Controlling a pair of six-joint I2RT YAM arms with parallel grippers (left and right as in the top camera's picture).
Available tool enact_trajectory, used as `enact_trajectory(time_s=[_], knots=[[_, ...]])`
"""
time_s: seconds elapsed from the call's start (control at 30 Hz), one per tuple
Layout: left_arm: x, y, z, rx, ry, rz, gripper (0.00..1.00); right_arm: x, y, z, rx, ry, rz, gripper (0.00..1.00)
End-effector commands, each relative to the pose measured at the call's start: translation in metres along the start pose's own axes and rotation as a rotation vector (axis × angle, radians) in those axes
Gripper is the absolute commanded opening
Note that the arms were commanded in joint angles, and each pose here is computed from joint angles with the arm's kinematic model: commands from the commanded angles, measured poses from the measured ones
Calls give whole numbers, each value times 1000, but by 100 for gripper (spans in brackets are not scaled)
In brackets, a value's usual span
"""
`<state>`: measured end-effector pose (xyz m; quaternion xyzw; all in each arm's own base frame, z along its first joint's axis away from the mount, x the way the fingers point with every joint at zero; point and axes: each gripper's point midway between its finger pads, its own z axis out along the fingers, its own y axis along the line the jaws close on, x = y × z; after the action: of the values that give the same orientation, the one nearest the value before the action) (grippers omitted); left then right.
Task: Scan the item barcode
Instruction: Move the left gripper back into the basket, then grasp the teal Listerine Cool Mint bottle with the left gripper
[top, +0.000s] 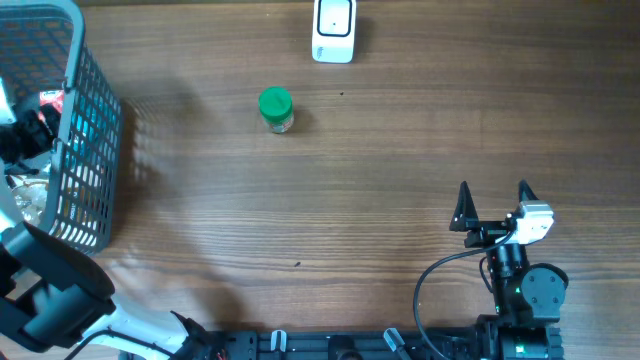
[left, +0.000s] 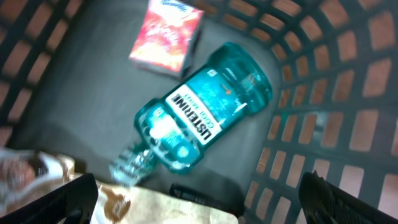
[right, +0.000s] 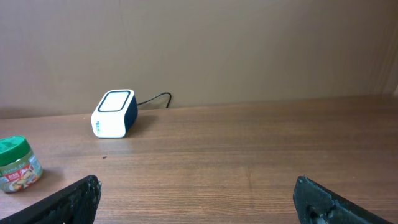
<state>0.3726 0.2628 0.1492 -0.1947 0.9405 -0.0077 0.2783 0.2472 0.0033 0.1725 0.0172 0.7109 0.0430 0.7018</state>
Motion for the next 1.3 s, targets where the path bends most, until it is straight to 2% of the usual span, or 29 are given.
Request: enact_trajectory(time_s=[0.0, 0.13, 0.27, 0.67, 1.07, 1.2, 1.27], knots=[[-8, -7, 5, -4, -29, 289, 100, -1, -2, 0, 13, -4, -6, 100], [-15, 10, 8, -78, -40, 371, 100, -1, -2, 0, 13, -4, -6, 100], [-14, 22, 22, -104, -29, 367, 100, -1, -2, 0, 13, -4, -6, 100], [39, 35, 111, -29, 144, 322, 100, -1, -2, 0, 13, -4, -6, 100], [41, 38, 121, -29, 143, 322, 100, -1, -2, 0, 13, -4, -6, 100], [41, 37, 121, -29, 143, 321, 95, -1, -2, 0, 13, -4, -6, 100], [42, 37, 121, -28, 144, 321, 84, -1, -2, 0, 13, -4, -6, 100]])
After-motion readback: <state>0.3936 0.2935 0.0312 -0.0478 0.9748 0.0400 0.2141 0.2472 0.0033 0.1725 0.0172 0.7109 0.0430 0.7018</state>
